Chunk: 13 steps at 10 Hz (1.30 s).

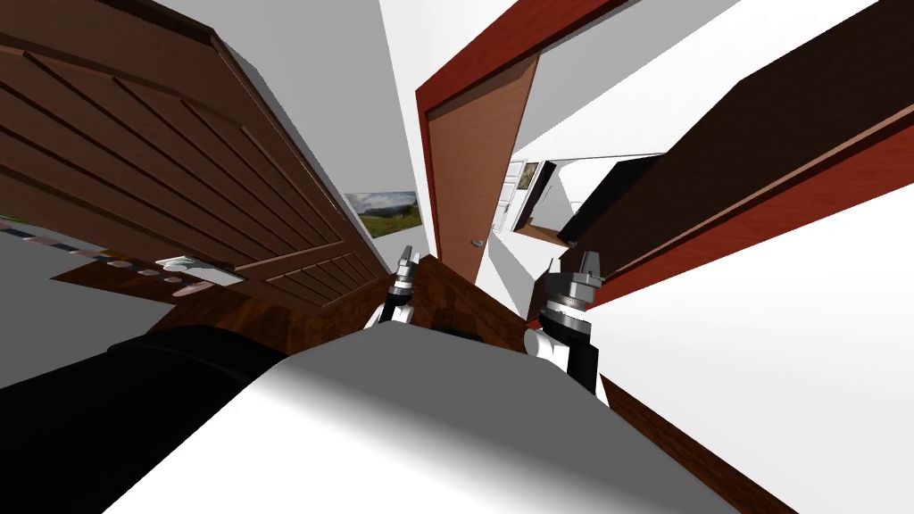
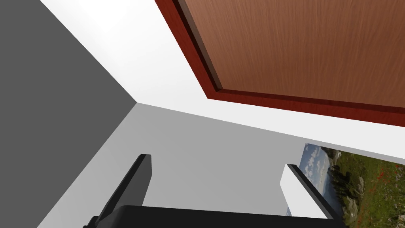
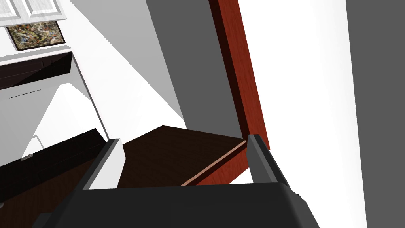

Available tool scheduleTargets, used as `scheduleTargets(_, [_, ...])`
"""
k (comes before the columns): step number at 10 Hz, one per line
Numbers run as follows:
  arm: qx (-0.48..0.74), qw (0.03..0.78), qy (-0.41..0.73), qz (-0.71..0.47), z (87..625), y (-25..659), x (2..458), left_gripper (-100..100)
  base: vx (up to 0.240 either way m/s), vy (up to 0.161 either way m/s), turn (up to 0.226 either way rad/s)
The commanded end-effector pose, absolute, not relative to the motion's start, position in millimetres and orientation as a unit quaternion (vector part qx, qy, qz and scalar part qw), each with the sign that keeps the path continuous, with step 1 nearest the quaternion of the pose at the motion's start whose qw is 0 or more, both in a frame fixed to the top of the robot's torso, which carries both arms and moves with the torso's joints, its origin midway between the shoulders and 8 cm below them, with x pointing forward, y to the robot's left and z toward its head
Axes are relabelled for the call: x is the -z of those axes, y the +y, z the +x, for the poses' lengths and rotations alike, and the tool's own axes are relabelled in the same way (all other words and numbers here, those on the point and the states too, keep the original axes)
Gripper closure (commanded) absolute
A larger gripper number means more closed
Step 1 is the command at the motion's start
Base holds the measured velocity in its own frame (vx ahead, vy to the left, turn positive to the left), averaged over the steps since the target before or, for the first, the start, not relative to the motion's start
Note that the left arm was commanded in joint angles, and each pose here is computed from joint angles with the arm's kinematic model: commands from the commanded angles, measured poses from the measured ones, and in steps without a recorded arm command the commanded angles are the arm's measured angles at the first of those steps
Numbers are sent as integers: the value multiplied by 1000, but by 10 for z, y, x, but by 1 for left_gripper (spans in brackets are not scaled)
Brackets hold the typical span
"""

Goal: Push the door open

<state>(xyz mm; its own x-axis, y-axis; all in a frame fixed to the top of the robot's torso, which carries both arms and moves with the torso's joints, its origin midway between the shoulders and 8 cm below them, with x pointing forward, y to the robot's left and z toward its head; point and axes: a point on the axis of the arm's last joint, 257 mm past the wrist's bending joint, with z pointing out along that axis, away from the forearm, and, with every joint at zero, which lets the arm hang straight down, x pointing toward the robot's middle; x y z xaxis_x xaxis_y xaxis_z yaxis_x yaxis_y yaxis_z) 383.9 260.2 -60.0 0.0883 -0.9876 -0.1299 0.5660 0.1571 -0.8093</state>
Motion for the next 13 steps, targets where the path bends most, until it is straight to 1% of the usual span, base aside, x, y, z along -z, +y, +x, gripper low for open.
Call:
scheduleTargets(1, [577,668,359,-304,3887,2581,705,-100,84,5,-56])
scheduleTargets(13, [578,616,412,-340,4206,2363,1552,-100,97,2,-59])
